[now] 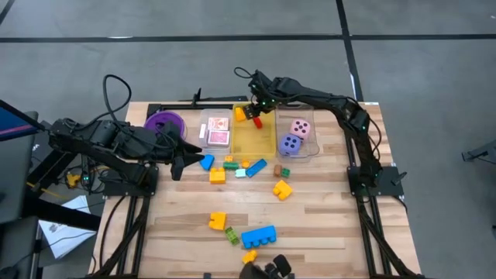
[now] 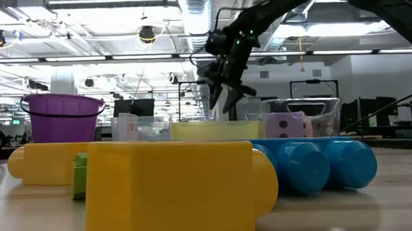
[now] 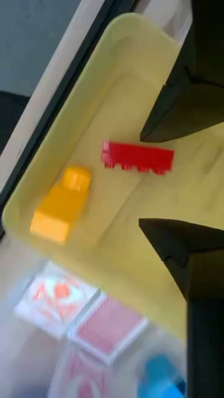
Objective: Pick & Place Toys
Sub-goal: Put the yellow gamepiece into the yellow bin
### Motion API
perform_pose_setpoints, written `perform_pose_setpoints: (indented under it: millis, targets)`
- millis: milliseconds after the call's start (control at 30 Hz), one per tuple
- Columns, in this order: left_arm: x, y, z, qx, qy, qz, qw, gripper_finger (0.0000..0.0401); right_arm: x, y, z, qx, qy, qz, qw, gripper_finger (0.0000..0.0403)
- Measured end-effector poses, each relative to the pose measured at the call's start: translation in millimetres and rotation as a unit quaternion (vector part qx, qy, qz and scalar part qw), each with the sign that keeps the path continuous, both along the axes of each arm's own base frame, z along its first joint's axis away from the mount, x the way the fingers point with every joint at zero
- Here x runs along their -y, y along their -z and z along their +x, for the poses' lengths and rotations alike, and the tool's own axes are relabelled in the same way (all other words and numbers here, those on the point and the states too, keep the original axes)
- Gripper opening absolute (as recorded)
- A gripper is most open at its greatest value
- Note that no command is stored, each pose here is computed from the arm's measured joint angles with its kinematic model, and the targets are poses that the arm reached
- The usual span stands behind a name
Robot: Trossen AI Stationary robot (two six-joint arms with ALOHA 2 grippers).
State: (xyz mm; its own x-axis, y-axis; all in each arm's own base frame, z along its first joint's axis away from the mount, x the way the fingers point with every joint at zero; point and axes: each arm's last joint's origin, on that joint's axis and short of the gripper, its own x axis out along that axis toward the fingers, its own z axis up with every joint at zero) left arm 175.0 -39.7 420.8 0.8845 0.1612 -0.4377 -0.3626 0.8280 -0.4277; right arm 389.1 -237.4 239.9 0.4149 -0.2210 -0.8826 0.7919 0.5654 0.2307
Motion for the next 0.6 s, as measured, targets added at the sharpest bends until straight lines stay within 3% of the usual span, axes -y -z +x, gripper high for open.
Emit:
perform_pose_setpoints:
  millis: [467,600]
  targets:
    - [-0.6,0.0,-0.2,-0.002,-0.003,0.018,1.0,0.0148,-73.2,-66.9,6.7,0.067,-0.099,-0.04,0.992,0.0205]
    - [2.0,5.4,0.1,-0.033,0.037,0.003,0.999,0.0172,-95.2,-90.6,0.6,0.095,-0.112,-0.041,0.988,0.0211]
